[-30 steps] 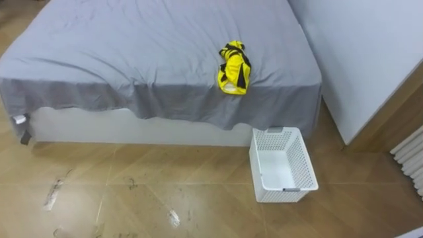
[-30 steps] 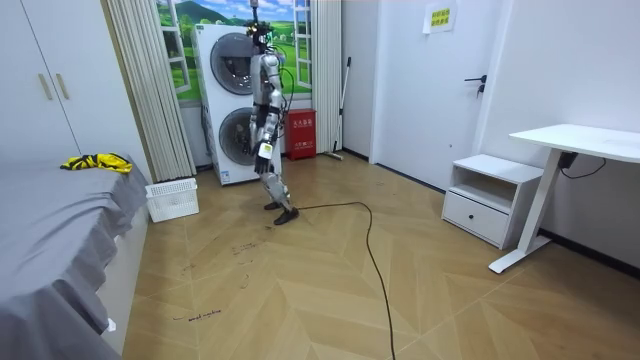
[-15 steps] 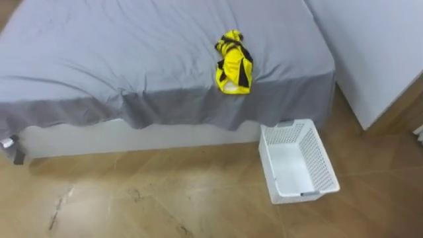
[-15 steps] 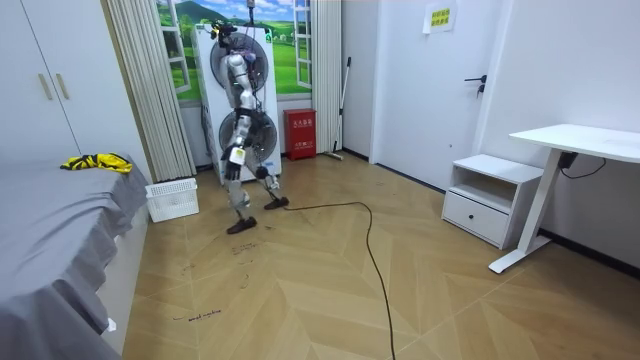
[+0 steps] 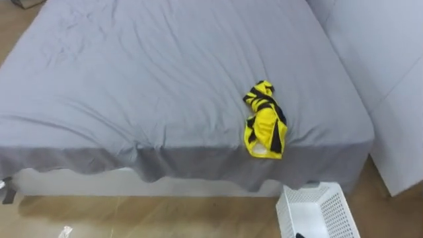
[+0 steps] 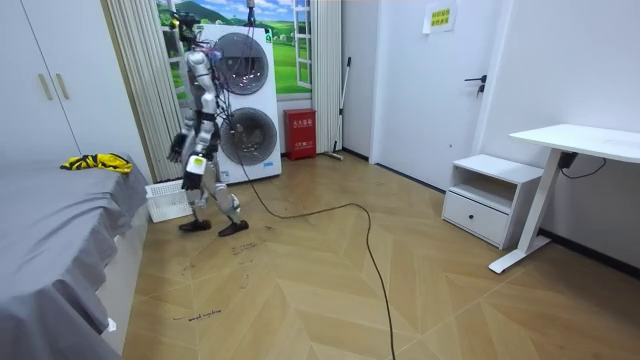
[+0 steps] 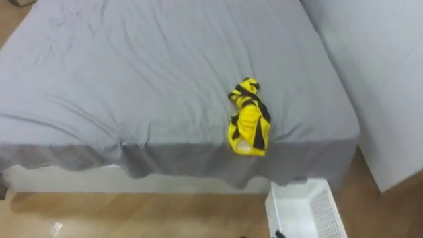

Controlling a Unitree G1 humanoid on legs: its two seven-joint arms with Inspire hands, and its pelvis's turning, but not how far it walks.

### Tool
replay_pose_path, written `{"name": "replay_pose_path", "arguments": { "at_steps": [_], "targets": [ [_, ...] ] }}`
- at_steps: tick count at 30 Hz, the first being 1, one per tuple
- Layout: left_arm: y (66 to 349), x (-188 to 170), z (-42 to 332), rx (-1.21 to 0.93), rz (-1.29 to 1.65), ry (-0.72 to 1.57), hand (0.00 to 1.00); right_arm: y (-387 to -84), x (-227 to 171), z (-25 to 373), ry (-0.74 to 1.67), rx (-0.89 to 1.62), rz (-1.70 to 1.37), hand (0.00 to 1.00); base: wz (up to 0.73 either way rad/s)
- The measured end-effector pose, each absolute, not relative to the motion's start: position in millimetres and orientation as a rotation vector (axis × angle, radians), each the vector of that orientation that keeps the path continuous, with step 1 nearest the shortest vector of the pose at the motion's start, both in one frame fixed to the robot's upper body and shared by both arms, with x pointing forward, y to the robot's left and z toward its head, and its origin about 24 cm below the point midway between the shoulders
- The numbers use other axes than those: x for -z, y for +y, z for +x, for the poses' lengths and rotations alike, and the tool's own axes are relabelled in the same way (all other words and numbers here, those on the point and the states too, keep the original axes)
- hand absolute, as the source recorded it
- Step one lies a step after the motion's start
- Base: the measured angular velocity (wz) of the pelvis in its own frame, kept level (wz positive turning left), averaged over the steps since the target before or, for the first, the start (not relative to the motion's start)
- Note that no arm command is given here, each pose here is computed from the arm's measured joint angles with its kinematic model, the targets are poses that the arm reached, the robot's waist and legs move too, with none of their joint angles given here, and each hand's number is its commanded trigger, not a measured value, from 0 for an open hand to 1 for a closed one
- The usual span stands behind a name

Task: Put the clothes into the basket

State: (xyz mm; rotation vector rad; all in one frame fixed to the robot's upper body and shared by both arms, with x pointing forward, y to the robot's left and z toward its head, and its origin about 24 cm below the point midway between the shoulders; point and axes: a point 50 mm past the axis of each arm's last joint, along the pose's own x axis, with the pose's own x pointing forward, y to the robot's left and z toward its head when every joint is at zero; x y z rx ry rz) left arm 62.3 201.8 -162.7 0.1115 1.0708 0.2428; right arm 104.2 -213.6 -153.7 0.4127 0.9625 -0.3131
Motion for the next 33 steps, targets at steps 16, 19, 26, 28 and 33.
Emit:
{"name": "replay_pose_path", "arguments": {
  "at_steps": [16,19,26,28,33],
  "targets": [
    [206.2,157.3,76.0,-0.243,0.139,1.007,0.0,-214.2,101.2,176.1,0.603,0.337,0.376,0.0,-0.12],
    [212.8,157.0,76.7,-0.247,0.159,1.012,0.0,-216.4,93.0,180.7,0.574,0.345,0.334,0.0,-0.25],
    [222.0,157.6,73.4,-0.267,0.178,1.041,0.0,-222.4,74.1,206.4,0.475,0.375,0.31,0.0,-0.09],
    [223.4,157.0,77.0,-0.267,0.182,1.037,0.0,-223.9,68.0,215.1,0.451,0.379,0.296,0.0,0.03],
    [225.0,157.6,81.1,-0.268,0.185,1.049,0.0,-233.3,46.1,241.0,0.364,0.392,0.261,0.0,0.02]
  ]
}}
